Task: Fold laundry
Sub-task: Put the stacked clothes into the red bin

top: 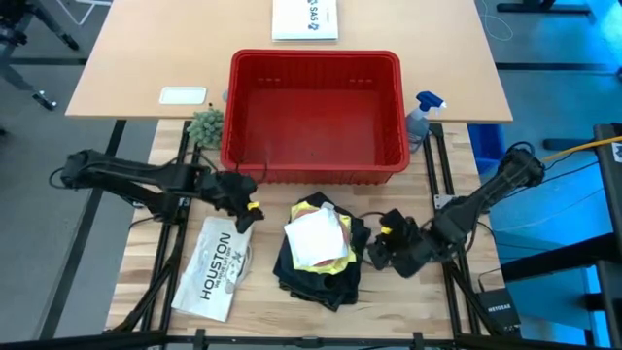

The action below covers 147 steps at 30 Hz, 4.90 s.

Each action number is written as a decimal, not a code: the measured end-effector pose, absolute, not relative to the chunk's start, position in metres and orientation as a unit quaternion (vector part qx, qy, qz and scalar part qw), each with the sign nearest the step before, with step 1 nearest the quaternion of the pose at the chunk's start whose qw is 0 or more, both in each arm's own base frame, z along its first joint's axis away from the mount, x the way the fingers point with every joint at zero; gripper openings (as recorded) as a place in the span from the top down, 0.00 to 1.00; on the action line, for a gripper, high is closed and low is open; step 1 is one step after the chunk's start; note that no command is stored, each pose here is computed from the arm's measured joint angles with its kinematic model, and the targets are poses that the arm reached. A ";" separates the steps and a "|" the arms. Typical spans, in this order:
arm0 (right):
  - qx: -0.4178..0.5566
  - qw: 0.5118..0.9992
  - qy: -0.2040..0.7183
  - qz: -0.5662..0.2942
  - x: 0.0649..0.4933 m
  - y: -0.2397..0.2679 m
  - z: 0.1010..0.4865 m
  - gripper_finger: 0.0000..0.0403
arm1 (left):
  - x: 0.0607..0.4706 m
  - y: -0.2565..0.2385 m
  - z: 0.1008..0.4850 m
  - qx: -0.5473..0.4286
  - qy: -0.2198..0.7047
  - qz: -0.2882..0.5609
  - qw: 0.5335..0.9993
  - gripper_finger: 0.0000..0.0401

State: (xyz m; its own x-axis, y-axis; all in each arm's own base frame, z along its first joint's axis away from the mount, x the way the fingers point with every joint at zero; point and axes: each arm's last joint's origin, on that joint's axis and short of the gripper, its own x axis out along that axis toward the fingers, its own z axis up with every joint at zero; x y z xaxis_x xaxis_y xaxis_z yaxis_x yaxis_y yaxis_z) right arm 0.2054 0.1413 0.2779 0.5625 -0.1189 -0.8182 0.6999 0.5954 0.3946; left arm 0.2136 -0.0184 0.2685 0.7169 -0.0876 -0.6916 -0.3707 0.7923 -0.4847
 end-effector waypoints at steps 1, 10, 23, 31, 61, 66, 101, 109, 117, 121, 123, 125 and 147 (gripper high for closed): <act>0.383 0.797 0.384 -0.266 0.201 0.144 0.270 0.47 | 0.211 -0.020 0.260 -0.332 0.362 0.079 0.868 0.76; 0.562 0.745 0.250 -0.259 0.173 0.168 0.198 0.45 | 0.200 -0.025 0.191 -0.486 0.269 0.057 0.829 0.57; 0.614 0.717 0.199 -0.262 0.155 0.156 0.153 0.45 | 0.180 -0.022 0.146 -0.557 0.262 0.092 0.783 0.56; 0.605 0.724 0.176 -0.281 0.158 0.148 0.141 0.45 | 0.186 -0.023 0.143 -0.576 0.236 0.083 0.778 0.56; 0.642 0.706 0.165 -0.251 0.168 0.158 0.119 0.45 | 0.212 -0.032 0.122 -0.622 0.232 0.011 0.748 0.56; 0.638 0.709 0.162 -0.252 0.167 0.157 0.119 0.45 | 0.212 -0.031 0.122 -0.614 0.216 0.031 0.758 0.56; 0.639 0.710 0.162 -0.248 0.168 0.158 0.120 0.45 | 0.221 -0.032 0.120 -0.438 0.295 0.031 0.848 0.56; 0.623 0.724 0.167 -0.244 0.168 0.158 0.120 0.45 | 0.228 -0.024 0.133 -0.527 0.251 -0.015 0.812 0.47; 0.629 0.721 0.155 -0.246 0.172 0.156 0.122 0.45 | 0.229 -0.023 0.128 -0.554 0.262 -0.006 0.790 0.35; 0.629 0.721 0.149 -0.250 0.179 0.151 0.123 0.45 | 0.236 -0.026 0.124 -0.556 0.275 -0.002 0.784 0.31; 0.625 0.720 0.161 -0.254 0.182 0.147 0.122 0.45 | 0.241 -0.028 0.120 -0.553 0.283 0.000 0.784 0.30; 0.623 0.716 0.182 -0.255 0.184 0.144 0.121 0.45 | 0.248 -0.030 0.119 -0.554 0.274 -0.009 0.786 0.29; 0.640 0.681 0.253 -0.252 0.202 0.136 0.105 0.45 | 0.300 -0.041 0.102 -0.556 0.300 -0.057 0.773 0.29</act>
